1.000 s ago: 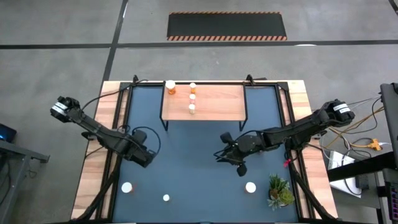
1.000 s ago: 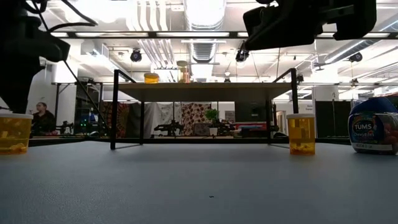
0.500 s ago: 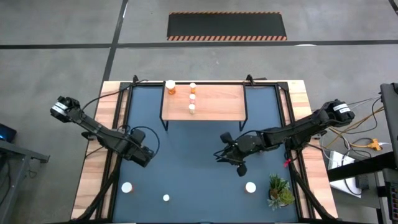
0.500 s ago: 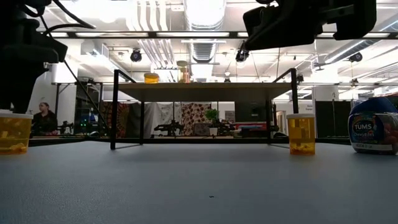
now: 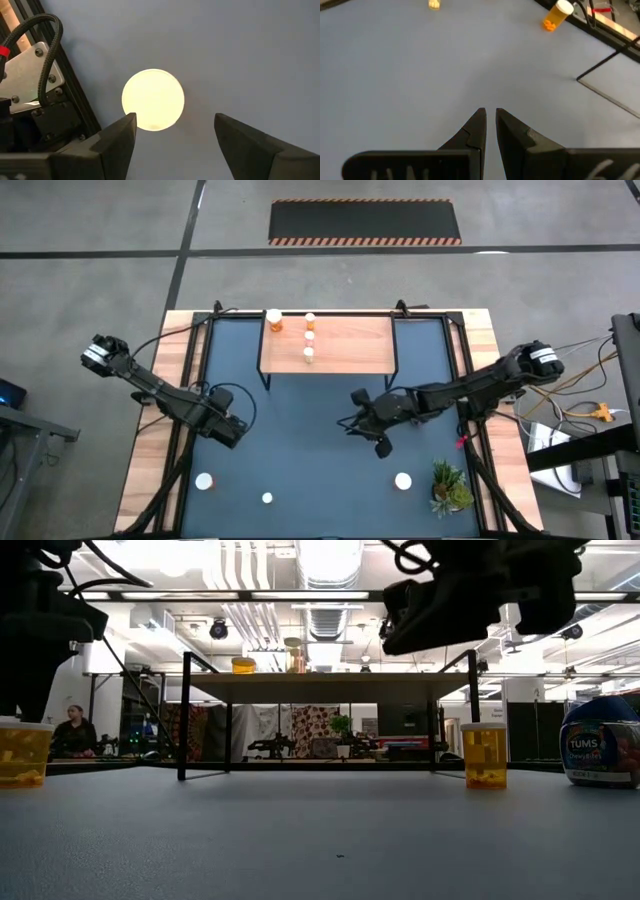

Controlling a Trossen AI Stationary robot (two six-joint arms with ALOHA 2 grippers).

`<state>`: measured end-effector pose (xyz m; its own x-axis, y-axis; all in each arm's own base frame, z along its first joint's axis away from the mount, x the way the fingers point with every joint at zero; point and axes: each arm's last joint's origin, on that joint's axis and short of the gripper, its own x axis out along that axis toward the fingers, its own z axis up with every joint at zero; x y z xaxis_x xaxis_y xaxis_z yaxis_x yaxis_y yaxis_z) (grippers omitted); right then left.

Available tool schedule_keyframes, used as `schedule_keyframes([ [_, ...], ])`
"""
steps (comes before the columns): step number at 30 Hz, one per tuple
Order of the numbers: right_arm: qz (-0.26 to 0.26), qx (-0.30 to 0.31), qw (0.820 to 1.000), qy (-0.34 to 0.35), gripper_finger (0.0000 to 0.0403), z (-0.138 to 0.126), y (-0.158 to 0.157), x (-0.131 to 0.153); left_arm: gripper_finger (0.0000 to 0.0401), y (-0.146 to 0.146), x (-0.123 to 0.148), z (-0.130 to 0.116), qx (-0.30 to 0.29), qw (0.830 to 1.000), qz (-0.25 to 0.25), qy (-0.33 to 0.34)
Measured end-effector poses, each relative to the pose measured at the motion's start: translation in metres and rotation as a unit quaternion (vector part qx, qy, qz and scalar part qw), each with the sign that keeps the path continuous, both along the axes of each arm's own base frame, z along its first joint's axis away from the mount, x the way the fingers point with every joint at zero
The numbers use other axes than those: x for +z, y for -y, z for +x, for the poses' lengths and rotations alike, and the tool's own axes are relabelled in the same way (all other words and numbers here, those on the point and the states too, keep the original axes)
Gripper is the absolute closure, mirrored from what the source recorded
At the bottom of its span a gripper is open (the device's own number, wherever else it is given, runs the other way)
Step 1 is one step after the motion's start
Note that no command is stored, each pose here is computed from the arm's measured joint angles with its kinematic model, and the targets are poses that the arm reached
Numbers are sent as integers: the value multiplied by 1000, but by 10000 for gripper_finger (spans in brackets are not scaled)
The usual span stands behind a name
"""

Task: Pick and place medicine bottles onto shelf by color
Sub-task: Put the large orange pill bottle on the shelf

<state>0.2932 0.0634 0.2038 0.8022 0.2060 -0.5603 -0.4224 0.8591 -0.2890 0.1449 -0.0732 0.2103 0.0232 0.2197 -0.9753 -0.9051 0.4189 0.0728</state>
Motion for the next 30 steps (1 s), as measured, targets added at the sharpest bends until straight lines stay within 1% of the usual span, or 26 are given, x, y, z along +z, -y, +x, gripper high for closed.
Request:
schedule_keyframes([
  [10,2,-5,1000,-2,369,1,3,-1,150,0,0,0,1,1000,0,0],
  [13,2,-6,1000,-3,369,1,3,-1,146,0,0,0,14,1000,0,3],
  [16,3,-5,1000,-3,369,1,3,-1,130,0,0,0,16,1000,0,3],
  [23,10,5,1000,-4,369,1,3,-1,74,-1,0,-1,18,1000,3,-1],
  [26,10,5,1000,-4,369,1,3,-1,68,-2,-3,-3,37,999,14,-5],
  [30,13,2,1000,-5,369,1,3,-1,68,-5,-13,-9,50,998,26,-18],
])
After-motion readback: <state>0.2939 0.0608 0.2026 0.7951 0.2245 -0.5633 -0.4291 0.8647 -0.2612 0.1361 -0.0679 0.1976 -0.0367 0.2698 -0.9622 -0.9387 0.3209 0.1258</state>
